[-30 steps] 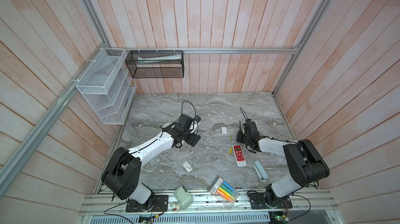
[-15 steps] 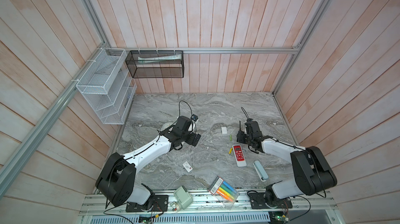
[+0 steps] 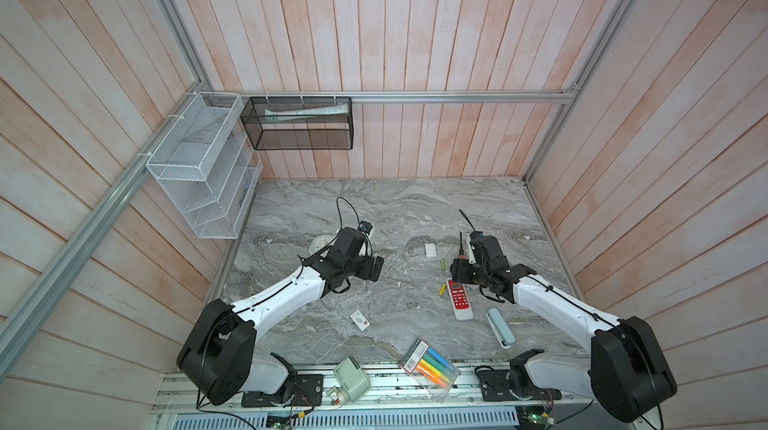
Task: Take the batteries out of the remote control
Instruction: 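Grasp the red-faced remote control with the right gripper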
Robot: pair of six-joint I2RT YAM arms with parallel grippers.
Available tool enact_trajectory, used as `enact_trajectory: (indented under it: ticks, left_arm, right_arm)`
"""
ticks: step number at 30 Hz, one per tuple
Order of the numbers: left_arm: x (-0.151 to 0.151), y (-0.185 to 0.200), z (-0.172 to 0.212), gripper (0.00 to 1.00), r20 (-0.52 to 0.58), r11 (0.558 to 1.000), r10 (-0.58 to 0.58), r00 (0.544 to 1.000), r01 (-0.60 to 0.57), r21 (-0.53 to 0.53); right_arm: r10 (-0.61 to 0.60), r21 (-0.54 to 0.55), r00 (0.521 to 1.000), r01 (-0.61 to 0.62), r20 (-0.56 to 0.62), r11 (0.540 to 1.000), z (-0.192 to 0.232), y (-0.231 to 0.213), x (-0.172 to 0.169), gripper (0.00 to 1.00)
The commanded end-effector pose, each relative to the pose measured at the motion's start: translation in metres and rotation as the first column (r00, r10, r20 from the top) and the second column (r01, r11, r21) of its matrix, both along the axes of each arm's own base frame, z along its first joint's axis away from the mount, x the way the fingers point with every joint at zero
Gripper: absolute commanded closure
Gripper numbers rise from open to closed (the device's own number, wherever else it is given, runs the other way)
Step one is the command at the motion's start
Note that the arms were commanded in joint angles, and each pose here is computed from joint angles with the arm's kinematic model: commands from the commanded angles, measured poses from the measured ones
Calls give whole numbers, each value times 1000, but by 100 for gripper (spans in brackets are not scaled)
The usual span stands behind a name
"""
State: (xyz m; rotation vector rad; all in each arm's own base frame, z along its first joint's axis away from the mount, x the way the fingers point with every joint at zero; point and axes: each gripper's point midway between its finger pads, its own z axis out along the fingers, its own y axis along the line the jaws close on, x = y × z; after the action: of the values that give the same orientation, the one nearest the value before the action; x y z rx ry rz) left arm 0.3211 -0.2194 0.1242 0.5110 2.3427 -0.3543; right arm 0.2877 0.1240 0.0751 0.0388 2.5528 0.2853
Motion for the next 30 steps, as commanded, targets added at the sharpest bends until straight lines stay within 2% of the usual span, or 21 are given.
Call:
enact_trajectory:
  ticks: [1, 9, 18, 24, 30]
  left_arm:
    - [-4, -6, 8, 0, 0, 997, 9, 1000, -8, -72]
    - [-8, -5, 16, 0, 23, 995, 5, 1000, -3, -100]
    - [-10, -6, 18, 0, 27, 994, 2, 1000, 1, -112]
    - [-10, -7, 19, 0, 31, 993, -1, 1000, 4, -117]
    - [-9, -6, 20, 0, 35, 994, -2, 999, 6, -113]
  right_arm:
    - [-29, -47, 993, 24, -114, 999, -23, -8, -32, 29]
    - [-20, -47, 988, 13, -153, 999, -40, 0, -58, 29]
    - [-49, -157, 982, 20, -184, 987, -58, -5, -68, 29]
    - [-58, -197, 979, 19, -197, 980, -65, -5, -70, 34]
    - [-64, -223, 978, 18, -199, 975, -68, -6, -72, 45]
